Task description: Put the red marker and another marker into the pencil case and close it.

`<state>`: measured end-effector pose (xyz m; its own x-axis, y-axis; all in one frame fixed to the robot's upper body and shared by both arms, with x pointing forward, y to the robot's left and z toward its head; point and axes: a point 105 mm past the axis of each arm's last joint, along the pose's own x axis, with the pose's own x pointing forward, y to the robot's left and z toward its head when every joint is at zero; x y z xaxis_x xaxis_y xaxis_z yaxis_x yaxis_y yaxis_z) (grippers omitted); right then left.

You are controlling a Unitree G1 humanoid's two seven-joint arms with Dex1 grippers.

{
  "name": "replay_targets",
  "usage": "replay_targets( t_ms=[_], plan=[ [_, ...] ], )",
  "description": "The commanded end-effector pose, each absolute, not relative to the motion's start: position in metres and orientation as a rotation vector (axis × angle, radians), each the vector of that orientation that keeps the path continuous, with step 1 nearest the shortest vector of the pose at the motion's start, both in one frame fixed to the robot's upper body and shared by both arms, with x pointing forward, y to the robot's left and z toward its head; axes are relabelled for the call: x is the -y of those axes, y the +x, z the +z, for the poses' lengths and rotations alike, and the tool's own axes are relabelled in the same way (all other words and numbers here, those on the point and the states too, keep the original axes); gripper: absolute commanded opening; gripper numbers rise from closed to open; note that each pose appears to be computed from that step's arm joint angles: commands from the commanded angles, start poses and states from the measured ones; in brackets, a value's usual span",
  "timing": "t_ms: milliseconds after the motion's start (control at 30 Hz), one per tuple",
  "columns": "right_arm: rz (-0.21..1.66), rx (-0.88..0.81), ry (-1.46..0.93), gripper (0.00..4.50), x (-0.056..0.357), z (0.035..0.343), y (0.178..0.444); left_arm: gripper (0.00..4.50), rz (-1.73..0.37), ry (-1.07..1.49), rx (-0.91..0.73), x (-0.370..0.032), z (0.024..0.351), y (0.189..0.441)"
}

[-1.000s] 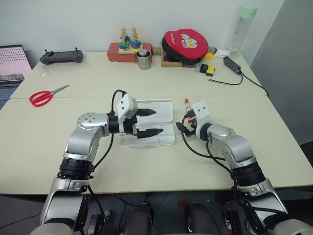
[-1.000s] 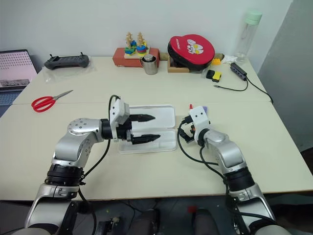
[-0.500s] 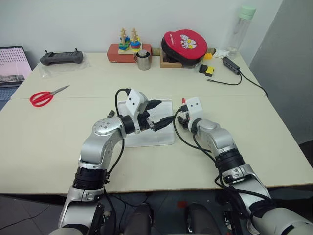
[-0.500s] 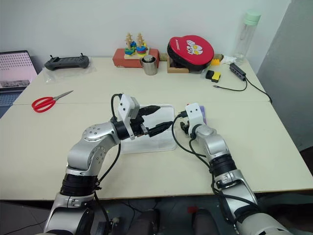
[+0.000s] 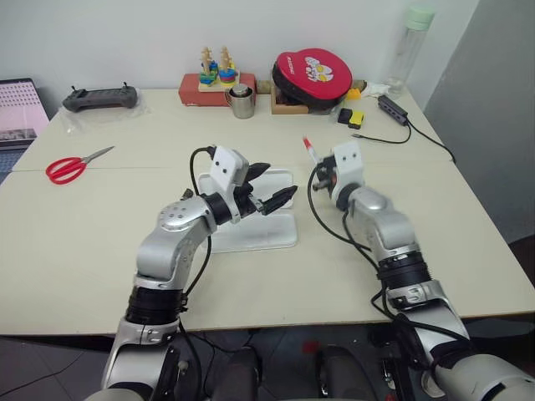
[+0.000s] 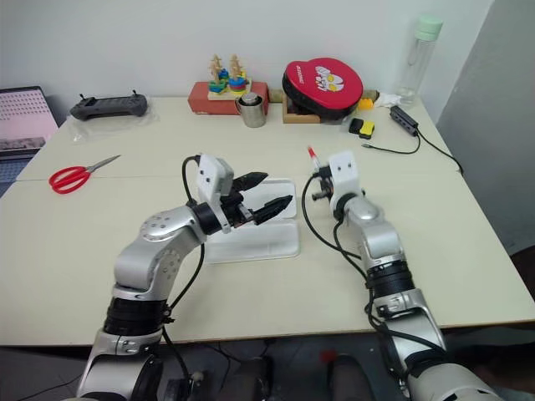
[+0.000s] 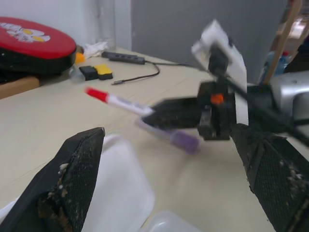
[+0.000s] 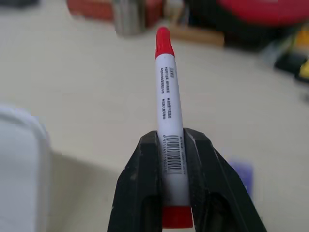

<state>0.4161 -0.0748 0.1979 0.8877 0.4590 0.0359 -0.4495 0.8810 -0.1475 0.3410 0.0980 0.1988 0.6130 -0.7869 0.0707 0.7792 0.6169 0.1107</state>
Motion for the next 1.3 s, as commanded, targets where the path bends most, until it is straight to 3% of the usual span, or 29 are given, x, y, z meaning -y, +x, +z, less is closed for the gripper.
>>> replay_targets(
  t_ms=[33,133,267,433,700,767,1000,1133,1200,1233,1300],
  plan=[
    [0.869,0.256,-0.196,0.33,0.031,0.246,0.370,4.50,-0.826,0.074,0.136,-0.143,0.206,0.323],
    [1.049,0.249,-0.320,0.33,0.010,0.239,0.351,4.50,-0.764,0.038,0.107,-0.172,0.196,0.309],
    [1.183,0.147,-0.583,0.33,-0.007,0.195,0.354,4.50,-0.675,0.012,0.021,-0.205,0.163,0.288],
    [1.286,0.079,-0.747,0.33,-0.021,0.161,0.361,4.50,-0.656,-0.018,0.006,-0.206,0.153,0.278],
    [1.379,0.002,-0.793,0.33,-0.029,0.133,0.366,4.50,-0.618,-0.015,0.025,-0.205,0.155,0.274],
    [1.366,-0.001,-0.781,1.04,-0.028,0.133,0.369,4.50,-0.612,-0.019,0.033,-0.205,0.157,0.273],
    [1.334,0.024,-0.739,2.70,-0.024,0.142,0.375,4.50,-0.628,-0.024,0.041,-0.200,0.161,0.275],
    [1.301,0.118,-0.485,3.60,-0.010,0.185,0.371,4.50,-0.710,-0.022,0.085,-0.176,0.173,0.284],
    [1.234,0.140,-0.324,3.97,0.010,0.206,0.370,4.50,-0.759,-0.006,0.093,-0.158,0.176,0.289],
    [1.181,0.139,-0.280,4.37,0.020,0.210,0.371,4.50,-0.775,0.002,0.091,-0.152,0.176,0.292],
    [0.986,0.103,-0.228,4.44,0.050,0.212,0.385,4.50,-0.814,0.005,0.086,-0.137,0.175,0.299]
  ],
)
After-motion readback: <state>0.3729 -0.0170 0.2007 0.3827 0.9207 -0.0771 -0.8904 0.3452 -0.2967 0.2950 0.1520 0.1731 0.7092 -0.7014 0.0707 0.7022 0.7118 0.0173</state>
